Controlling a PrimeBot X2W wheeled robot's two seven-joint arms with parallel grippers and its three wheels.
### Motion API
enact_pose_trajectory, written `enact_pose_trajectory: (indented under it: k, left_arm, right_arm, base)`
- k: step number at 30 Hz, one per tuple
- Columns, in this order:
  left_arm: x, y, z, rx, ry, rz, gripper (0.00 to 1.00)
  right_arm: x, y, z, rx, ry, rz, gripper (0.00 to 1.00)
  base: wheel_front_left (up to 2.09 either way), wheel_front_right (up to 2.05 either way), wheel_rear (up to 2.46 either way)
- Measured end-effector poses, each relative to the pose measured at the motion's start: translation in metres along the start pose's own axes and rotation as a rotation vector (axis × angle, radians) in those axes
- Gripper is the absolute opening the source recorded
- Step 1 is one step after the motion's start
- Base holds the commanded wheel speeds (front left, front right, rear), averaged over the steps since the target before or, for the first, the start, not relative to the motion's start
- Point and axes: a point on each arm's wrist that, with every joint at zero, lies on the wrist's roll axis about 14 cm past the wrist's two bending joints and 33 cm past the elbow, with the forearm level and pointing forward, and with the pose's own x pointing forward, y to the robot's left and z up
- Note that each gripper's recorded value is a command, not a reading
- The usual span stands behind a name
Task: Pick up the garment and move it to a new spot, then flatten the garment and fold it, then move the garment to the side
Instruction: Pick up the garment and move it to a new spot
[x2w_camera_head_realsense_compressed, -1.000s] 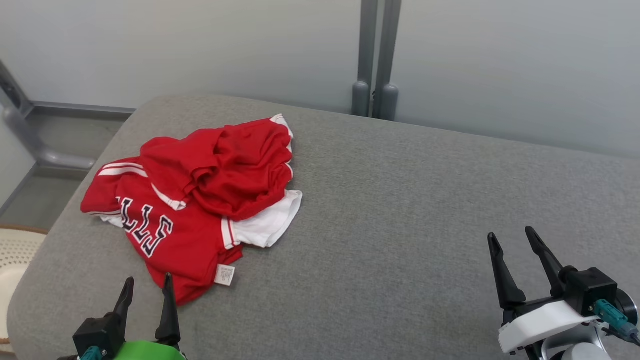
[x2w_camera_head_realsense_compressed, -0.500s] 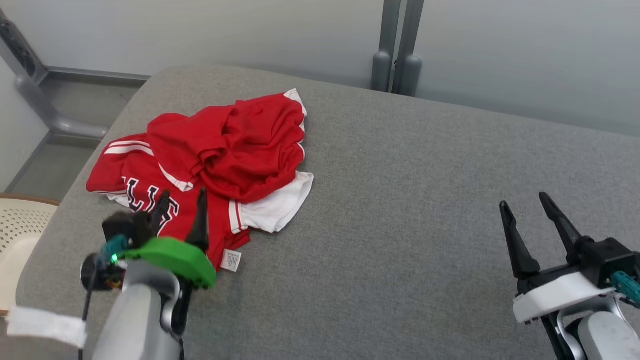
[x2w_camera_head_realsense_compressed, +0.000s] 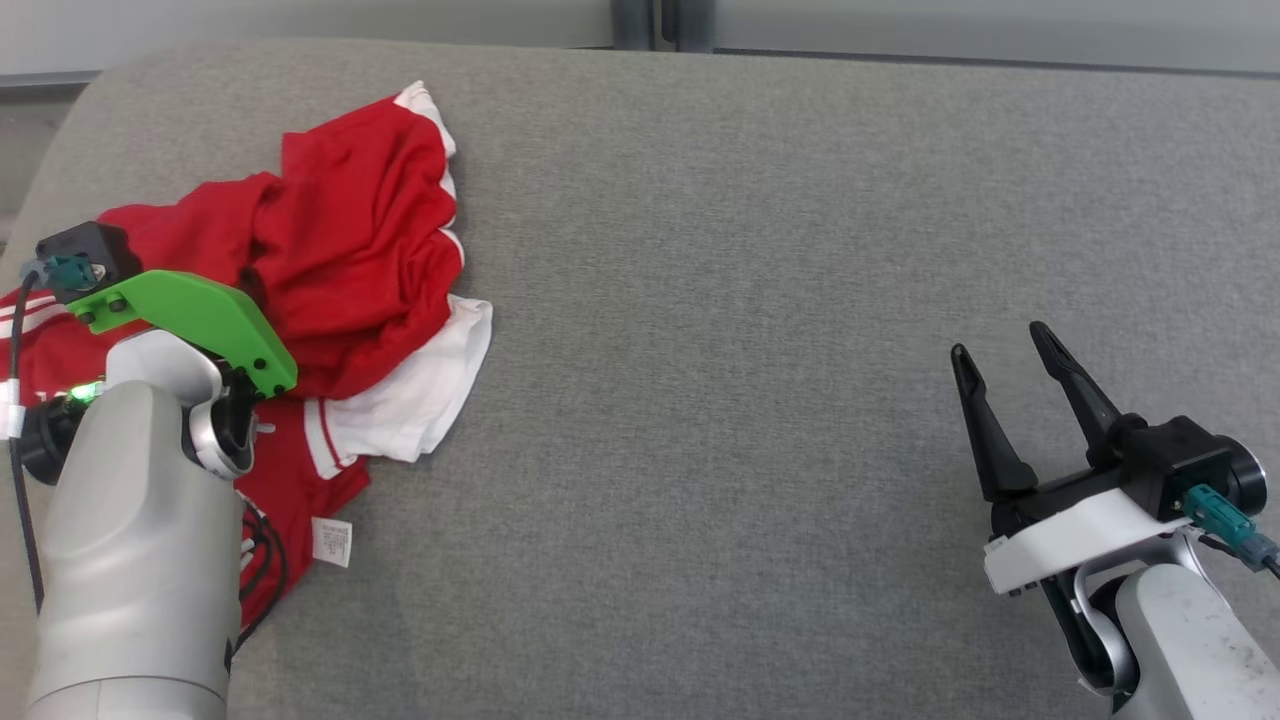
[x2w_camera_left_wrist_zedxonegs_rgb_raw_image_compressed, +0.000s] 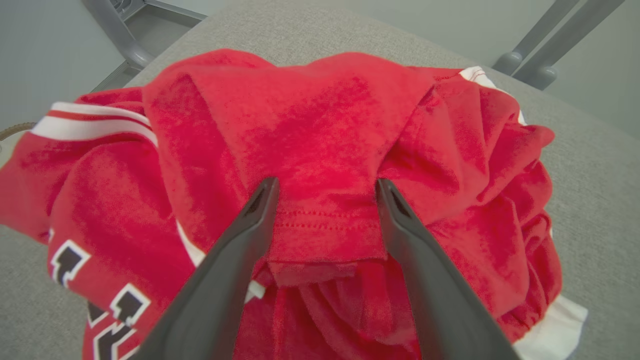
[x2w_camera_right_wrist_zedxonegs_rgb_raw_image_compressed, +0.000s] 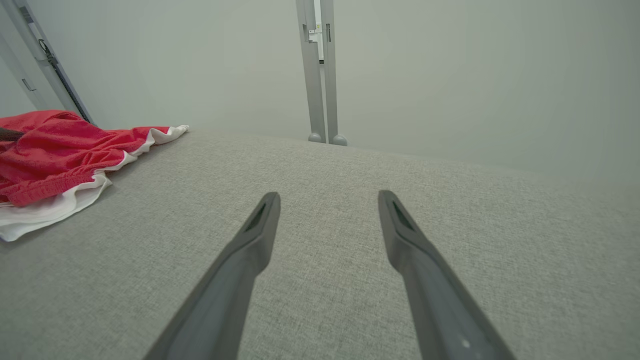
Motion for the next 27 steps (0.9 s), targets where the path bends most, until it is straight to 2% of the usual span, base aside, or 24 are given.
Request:
enact_pose_trajectory:
  k: [1,2,6,9,15,21,27]
  left_arm:
    - [0.004,0.0,-0.004,0.016,0.02,0.004,0.24]
    - [0.009,-0.003,-0.008,0.029,0.04,0.005,0.0]
    - [0.022,-0.017,-0.023,0.104,0.096,-0.026,0.0]
    - [0.022,-0.029,-0.017,0.135,0.079,-0.085,0.0]
    - [0.0,-0.057,0.055,0.181,-0.138,-0.229,0.0]
    - [-0.07,-0.141,0.107,0.215,-0.34,-0.507,0.0]
    - [-0.155,-0.234,0.078,0.233,-0.354,-0.853,0.0]
  right_arm:
    - [-0.002,-0.004,-0.001,0.001,0.004,-0.014,1.0]
    - [-0.004,-0.01,-0.003,0.002,0.009,-0.032,1.0]
    - [-0.016,-0.028,-0.009,0.003,0.027,-0.094,1.0]
    - [-0.025,-0.034,-0.011,0.007,0.037,-0.126,1.0]
    - [-0.031,-0.027,-0.001,0.02,0.013,-0.134,1.0]
    - [-0.041,-0.019,0.011,0.037,-0.018,-0.149,1.0]
    - [-0.06,-0.027,0.016,0.035,-0.027,-0.202,1.0]
  base:
    - [0.0,0.0,0.0]
    - [0.0,0.0,0.0]
    - [0.0,0.0,0.0]
    - [0.0,0.0,0.0]
    - [0.0,0.0,0.0]
    - [0.0,0.0,0.0]
    - [0.0,0.0,0.0]
